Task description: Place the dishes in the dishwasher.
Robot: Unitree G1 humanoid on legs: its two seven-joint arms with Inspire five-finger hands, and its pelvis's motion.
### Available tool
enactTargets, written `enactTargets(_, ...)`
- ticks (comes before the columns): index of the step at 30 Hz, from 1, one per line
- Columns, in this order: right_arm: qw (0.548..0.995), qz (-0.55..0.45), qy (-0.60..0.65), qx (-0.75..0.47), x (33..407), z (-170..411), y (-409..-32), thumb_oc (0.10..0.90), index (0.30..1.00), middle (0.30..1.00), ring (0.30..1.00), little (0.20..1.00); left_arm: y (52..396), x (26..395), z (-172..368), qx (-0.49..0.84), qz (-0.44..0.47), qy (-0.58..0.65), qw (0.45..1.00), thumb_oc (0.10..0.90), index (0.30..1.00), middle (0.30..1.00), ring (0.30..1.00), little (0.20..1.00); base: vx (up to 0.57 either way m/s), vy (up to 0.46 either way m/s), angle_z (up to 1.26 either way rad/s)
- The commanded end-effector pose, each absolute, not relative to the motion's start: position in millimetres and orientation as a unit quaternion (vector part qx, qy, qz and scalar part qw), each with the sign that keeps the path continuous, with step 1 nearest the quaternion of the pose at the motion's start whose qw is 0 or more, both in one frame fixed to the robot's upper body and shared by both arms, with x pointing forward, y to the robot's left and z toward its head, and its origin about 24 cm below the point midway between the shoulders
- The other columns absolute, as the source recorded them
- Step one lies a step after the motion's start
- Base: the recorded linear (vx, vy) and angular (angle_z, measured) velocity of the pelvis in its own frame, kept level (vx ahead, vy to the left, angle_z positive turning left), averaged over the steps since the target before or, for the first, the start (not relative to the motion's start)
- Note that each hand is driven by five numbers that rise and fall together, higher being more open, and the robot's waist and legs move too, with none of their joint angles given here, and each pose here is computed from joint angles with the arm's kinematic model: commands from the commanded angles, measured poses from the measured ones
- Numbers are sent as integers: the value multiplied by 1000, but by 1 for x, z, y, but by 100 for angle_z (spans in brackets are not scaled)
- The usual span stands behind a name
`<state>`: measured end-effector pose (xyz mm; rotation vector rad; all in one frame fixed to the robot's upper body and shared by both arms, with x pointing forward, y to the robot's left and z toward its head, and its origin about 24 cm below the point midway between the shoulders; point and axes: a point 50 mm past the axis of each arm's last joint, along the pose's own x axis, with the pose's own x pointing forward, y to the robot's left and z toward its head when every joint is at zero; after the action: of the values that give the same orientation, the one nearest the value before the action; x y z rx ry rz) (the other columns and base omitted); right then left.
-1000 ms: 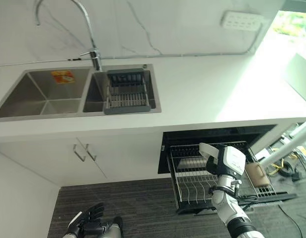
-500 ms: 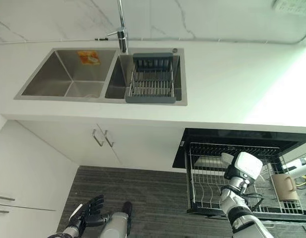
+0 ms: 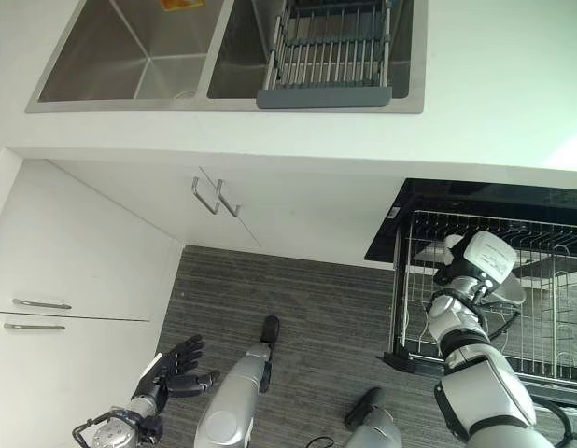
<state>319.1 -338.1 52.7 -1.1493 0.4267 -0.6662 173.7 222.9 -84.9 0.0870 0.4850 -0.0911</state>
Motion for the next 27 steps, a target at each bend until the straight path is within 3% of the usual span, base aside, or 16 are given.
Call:
enactTargets(1,826,-264,268,-420,318,39,-337,800,900,900,900,900,242,190,-63,60,-25,191,979,800,900,900,900,900,14,6,5)
enactTargets(5,877,-223,298,-303,321,31,-328,800,900,900,900,900,242,196,-61,63,-24,193,979,800,900,900,900,900,0,0,0)
enactTargets(16,927,-191,315,-73,312,28,-338,800,900,900,900,900,260,204,-53,72,-5,204,976,800,900,900,900,900,-4,3,-4)
enactTargets(24,957,-204,152,139,310,52,-339,800,900,900,900,900,272,183,-63,70,30,229,971,800,900,900,900,900,3,13,-15)
enactTargets(27,962,-208,83,158,302,64,-329,800,900,900,900,900,272,170,-71,67,44,244,966,800,900,900,900,900,30,33,-39)
